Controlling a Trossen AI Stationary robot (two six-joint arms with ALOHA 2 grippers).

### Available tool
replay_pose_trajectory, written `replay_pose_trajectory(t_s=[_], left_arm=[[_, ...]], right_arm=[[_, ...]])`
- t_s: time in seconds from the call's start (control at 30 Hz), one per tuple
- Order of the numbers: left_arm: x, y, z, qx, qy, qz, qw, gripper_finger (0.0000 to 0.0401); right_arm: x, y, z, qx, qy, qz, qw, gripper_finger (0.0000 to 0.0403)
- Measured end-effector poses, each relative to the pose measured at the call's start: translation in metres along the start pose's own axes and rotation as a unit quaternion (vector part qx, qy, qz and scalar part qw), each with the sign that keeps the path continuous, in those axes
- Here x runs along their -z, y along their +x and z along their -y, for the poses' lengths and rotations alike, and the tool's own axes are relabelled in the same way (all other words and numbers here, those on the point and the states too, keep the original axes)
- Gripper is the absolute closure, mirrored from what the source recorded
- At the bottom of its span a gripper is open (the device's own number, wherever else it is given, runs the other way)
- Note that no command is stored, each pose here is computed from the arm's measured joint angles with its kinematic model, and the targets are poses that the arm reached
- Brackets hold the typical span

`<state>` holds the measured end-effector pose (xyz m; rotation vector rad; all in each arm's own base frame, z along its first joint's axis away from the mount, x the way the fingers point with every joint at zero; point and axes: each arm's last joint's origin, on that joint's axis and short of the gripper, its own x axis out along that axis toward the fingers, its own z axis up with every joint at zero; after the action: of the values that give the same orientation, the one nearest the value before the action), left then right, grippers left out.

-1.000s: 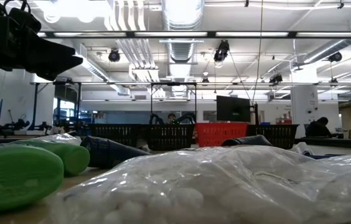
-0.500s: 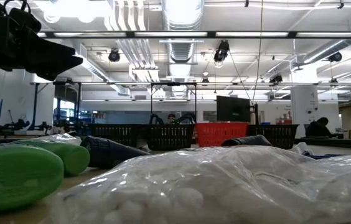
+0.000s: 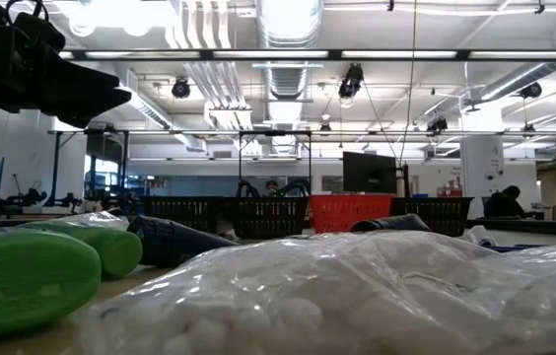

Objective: Pick & Place Travel size toiletries
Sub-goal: Put the shampoo into the right black bin

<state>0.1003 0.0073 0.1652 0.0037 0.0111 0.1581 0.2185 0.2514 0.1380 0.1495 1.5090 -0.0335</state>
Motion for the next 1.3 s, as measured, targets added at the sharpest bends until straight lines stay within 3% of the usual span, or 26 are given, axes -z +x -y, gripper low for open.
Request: replay_pose_trajectory(t_s=[0.33, 0.8, 1.0, 1.3], left_arm=[[0.0, 0.0, 0.0, 0.0, 0.0, 0.0, 1.0, 0.0153], [0.0, 0.0, 0.0, 0.0, 0.0, 0.0, 1.0, 0.0153], [0.0, 0.0, 0.0, 0.0, 0.0, 0.0, 1.0, 0.0153], [0.0, 0.0, 0.0, 0.0, 0.0, 0.0, 1.0, 0.0153]], right_arm=[[-0.006, -0.01, -0.011, -0.027, 0.058, 0.004, 0.998, 0.0259], [-0.031, -0.033, -0.015, -0.046, 0.189, 0.057, 0.979, 0.0266], [-0.043, -0.055, -0.001, -0.045, 0.283, 0.135, 0.949, 0.0265], [-0.072, -0.097, 0.045, -0.064, 0.43, 0.209, 0.876, 0.0266]])
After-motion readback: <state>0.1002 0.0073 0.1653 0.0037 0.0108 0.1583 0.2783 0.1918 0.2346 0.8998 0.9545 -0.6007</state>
